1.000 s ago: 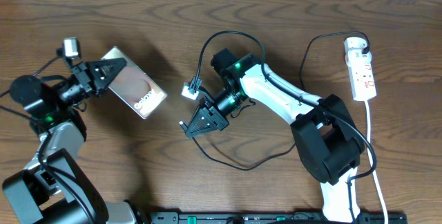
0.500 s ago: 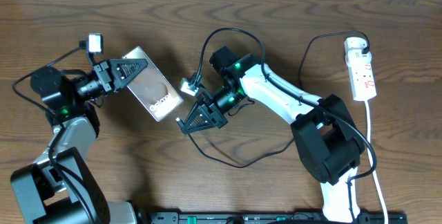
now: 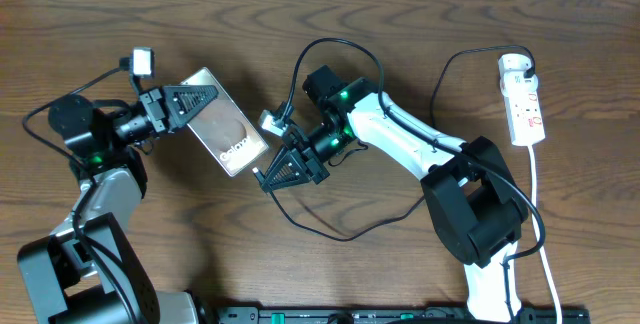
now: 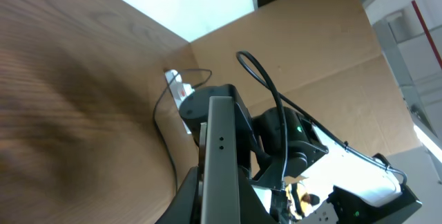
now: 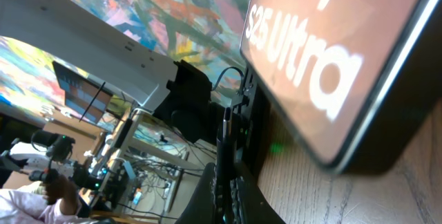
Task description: Plug charger to phone and switch on socket
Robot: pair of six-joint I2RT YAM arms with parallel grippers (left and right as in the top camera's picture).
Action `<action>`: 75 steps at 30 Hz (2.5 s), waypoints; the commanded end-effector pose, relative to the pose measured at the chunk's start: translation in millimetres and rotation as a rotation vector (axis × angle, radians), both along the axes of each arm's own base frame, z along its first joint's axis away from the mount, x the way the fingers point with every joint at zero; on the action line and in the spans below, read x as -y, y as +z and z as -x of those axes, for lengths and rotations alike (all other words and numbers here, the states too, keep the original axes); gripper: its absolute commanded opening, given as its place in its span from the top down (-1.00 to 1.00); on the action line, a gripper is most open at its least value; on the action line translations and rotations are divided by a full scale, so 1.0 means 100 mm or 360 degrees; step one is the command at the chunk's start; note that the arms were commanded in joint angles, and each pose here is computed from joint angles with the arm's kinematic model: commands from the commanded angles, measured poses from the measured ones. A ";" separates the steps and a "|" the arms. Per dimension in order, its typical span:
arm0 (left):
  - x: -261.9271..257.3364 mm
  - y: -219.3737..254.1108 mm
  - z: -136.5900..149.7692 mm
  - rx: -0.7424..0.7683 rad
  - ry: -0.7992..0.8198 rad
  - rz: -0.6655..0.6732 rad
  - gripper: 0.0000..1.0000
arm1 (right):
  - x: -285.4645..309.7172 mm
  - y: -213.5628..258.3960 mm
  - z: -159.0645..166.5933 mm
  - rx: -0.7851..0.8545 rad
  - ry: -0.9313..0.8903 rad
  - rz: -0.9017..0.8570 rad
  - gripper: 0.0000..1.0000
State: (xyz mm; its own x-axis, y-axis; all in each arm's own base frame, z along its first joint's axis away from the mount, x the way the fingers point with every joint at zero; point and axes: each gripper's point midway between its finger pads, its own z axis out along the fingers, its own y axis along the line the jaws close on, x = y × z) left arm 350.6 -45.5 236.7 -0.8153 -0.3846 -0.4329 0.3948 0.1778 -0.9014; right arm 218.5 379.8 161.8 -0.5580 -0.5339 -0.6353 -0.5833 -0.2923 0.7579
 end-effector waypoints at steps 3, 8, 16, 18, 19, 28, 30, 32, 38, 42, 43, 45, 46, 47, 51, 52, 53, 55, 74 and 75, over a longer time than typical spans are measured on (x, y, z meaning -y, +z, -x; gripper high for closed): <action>0.08 0.09 0.01 0.0057 -0.0047 -0.0023 0.86 | 0.00 0.08 -0.01 0.0019 0.0005 -0.0093 0.97; 0.08 0.11 0.02 0.0084 -0.0045 -0.0034 0.86 | -0.01 0.06 -0.03 0.0086 0.0010 -0.0118 0.97; 0.04 0.12 0.01 0.0101 -0.0028 -0.0041 0.86 | -0.01 0.02 -0.01 0.0118 0.0019 -0.0121 0.98; 0.00 0.12 0.01 0.0099 -0.0008 -0.0041 0.86 | -0.01 0.01 -0.01 0.0118 0.0018 -0.0114 0.98; -0.02 0.12 0.00 0.0098 -0.0001 -0.0041 0.86 | -0.01 -0.01 -0.01 0.0124 0.0018 -0.0105 0.98; -0.04 0.12 0.00 0.0006 0.0010 0.0003 0.85 | -0.01 0.00 -0.01 0.0080 0.0011 -0.0081 0.97; -0.04 0.12 0.00 0.0001 0.0009 0.0005 0.85 | -0.01 0.02 -0.01 0.0068 0.0011 -0.0096 0.97; -0.04 0.12 0.00 0.0003 0.0009 0.0004 0.85 | -0.01 0.03 -0.01 0.0062 0.0011 -0.0105 0.97; -0.03 0.16 0.01 0.0080 0.0008 -0.0027 0.86 | -0.01 0.03 -0.01 0.0062 0.0010 -0.0105 0.98; -0.03 0.17 0.01 0.0105 0.0008 -0.0038 0.86 | -0.01 0.03 -0.02 0.0063 0.0008 -0.0105 0.97; -0.03 0.17 0.01 0.0107 0.0006 -0.0038 0.86 | -0.01 0.03 -0.02 0.0063 0.0008 -0.0105 0.97; -0.02 0.17 0.01 0.0109 0.0002 -0.0039 0.85 | -0.01 0.03 -0.02 0.0063 0.0008 -0.0106 0.97; -0.02 0.17 0.01 0.0112 0.0001 -0.0040 0.86 | -0.01 0.03 -0.02 0.0066 0.0007 -0.0107 0.97; -0.02 0.17 0.01 0.0111 0.0001 -0.0040 0.85 | -0.01 0.03 -0.02 0.0067 0.0007 -0.0109 0.97; 0.02 0.17 0.02 0.0107 -0.0016 -0.0037 0.86 | -0.01 0.07 -0.02 0.0038 0.0006 -0.0126 0.97; 0.03 0.17 0.02 0.0107 -0.0022 -0.0037 0.86 | -0.02 0.07 -0.03 0.0022 0.0003 -0.0120 0.97; 0.05 0.18 0.02 0.0108 -0.0030 -0.0037 0.86 | -0.02 0.08 -0.04 0.0002 -0.0004 -0.0106 0.97; 0.08 0.18 0.03 0.0118 -0.0042 -0.0040 0.85 | -0.03 0.08 -0.07 -0.0026 -0.0016 -0.0086 0.98; -0.04 0.20 0.02 0.0152 0.0011 -0.0056 0.85 | -0.02 0.08 -0.06 -0.0132 -0.0028 -0.0012 0.97; -0.05 0.20 0.02 0.0140 0.0018 -0.0052 0.85 | -0.02 0.08 -0.06 -0.0125 -0.0027 -0.0017 0.98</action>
State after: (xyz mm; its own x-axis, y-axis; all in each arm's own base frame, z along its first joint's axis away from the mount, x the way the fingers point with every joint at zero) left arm 348.4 -47.8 247.6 -0.7859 -0.3694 -0.4958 0.4558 0.1958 -0.8683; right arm 224.3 384.2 164.9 -0.5975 -0.5291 -0.6025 -0.5493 -0.2774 0.7882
